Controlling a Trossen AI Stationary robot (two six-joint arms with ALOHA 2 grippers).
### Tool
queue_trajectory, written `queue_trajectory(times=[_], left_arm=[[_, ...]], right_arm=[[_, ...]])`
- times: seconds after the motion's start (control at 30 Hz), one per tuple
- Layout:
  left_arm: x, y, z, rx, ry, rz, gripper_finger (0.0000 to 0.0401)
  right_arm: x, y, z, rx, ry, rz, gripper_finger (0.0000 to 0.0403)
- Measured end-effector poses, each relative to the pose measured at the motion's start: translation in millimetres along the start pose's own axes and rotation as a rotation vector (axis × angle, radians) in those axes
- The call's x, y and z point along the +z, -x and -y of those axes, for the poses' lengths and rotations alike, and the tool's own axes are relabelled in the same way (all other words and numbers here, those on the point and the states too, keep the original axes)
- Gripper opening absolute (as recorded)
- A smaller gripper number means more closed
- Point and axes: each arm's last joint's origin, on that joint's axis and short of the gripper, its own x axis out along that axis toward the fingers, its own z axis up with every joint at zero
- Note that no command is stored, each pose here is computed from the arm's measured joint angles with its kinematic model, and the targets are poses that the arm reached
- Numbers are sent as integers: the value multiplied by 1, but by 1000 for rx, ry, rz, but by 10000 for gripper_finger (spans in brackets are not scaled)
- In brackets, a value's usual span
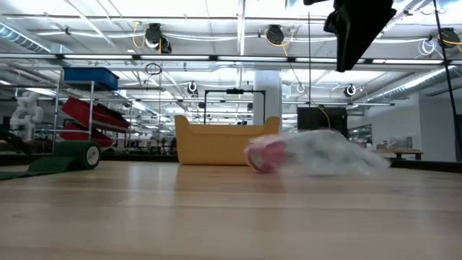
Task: Roll bandage
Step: Roll the green bandage
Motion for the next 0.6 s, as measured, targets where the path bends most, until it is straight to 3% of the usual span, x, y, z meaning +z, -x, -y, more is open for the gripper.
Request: queue_trajectory(times=[0.17, 0.37, 0.47, 0.6], left_arm=[[-8, -5, -6, 29, 1, -46, 246], [-25, -20, -24, 117, 136, -148, 246], [-34, -35, -35, 135, 161, -269, 246], [-55, -61, -38, 136, 73, -382, 246]], right_arm=[[-9, 6, -17, -30, -24, 36, 139], [-18, 17, -44, -75, -41, 199, 133], [-17, 22, -59, -27, 39, 284, 132], [-17, 29, -73, 38, 133, 361, 132]])
